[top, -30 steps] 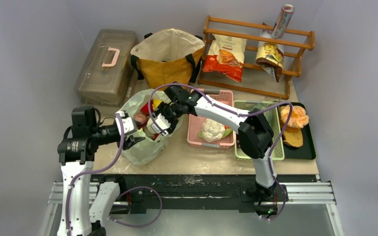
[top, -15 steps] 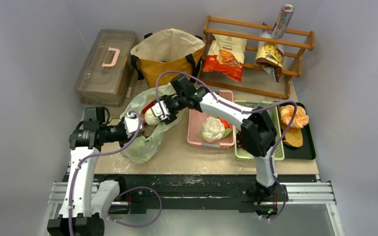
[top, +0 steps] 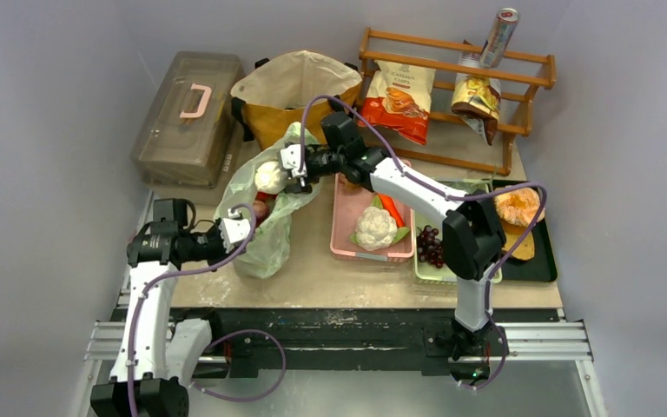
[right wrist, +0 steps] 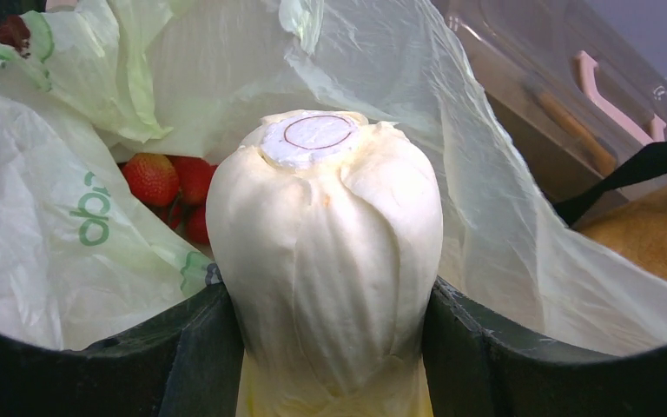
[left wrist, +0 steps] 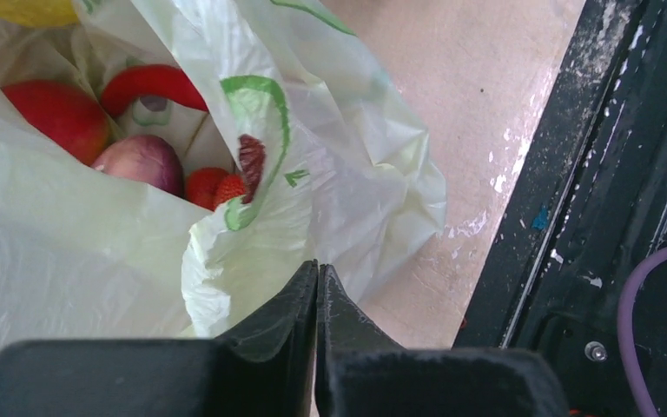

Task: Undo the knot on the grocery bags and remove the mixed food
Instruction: Pick up the fake vegetable from the takeout bag.

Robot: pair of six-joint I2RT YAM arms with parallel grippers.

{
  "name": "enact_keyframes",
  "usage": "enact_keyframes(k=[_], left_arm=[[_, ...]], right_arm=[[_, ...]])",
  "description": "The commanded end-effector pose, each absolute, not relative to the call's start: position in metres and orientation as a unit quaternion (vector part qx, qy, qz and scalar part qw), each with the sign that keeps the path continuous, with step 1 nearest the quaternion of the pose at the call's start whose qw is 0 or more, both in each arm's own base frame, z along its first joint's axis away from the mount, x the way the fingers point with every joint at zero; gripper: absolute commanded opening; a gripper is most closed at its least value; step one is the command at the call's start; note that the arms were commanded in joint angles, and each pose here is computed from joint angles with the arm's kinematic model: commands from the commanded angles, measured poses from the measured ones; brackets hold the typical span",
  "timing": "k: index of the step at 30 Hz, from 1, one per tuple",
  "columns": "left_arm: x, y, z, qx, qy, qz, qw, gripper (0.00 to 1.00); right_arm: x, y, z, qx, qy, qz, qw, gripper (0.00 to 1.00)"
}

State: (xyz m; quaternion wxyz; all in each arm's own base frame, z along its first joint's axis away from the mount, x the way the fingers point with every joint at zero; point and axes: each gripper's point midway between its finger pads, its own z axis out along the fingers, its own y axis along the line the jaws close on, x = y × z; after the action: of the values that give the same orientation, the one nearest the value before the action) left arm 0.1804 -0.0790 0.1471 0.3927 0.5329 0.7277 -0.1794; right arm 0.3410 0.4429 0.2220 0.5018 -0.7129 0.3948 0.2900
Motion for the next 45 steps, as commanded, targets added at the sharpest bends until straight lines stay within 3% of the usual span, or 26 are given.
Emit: enact_keyframes(k=[1, 4, 5, 9, 13, 16, 18, 25, 26, 45], left_arm=[[0.19, -0.099, 0.207, 0.502, 0.695, -0.211, 0.47, 0.11], [0.192, -0.112, 0.264, 0.476, 0.671, -0.241, 0.516, 0.43], [0.19, -0.115, 0.28, 0.476, 0.662, -0.244, 0.526, 0.47], [0.2, -0.115, 0.327, 0.473, 0.631, -0.211, 0.577, 0.55], [0.219, -0.115, 0.314, 0.495, 0.629, -0.189, 0.569, 0.61], [0.233, -0.123, 0.303, 0.555, 0.587, -0.164, 0.567, 0.66], [0.239, -0.129, 0.307, 0.607, 0.534, -0.142, 0.571, 0.81], [0.262, -0.136, 0.308, 0.689, 0.464, -0.101, 0.547, 0.94], [0.263, -0.136, 0.305, 0.698, 0.458, -0.094, 0.542, 0.99], [0.288, -0.135, 0.261, 0.741, 0.467, -0.096, 0.472, 0.97]], right_arm=[[0.335, 0.445, 0.265, -0.686, 0.37, 0.305, 0.548, 0.02], [0.334, 0.447, 0.257, -0.686, 0.372, 0.308, 0.544, 0.02], [0.334, 0.447, 0.254, -0.686, 0.373, 0.308, 0.543, 0.02], [0.333, 0.448, 0.252, -0.686, 0.371, 0.306, 0.546, 0.02], [0.332, 0.451, 0.256, -0.682, 0.364, 0.307, 0.555, 0.03], [0.326, 0.452, 0.256, -0.684, 0.358, 0.312, 0.554, 0.03], [0.322, 0.451, 0.253, -0.693, 0.349, 0.31, 0.549, 0.03], [0.314, 0.452, 0.252, -0.704, 0.332, 0.314, 0.544, 0.03], [0.313, 0.453, 0.252, -0.704, 0.332, 0.315, 0.544, 0.03], [0.302, 0.461, 0.263, -0.702, 0.315, 0.324, 0.55, 0.04]])
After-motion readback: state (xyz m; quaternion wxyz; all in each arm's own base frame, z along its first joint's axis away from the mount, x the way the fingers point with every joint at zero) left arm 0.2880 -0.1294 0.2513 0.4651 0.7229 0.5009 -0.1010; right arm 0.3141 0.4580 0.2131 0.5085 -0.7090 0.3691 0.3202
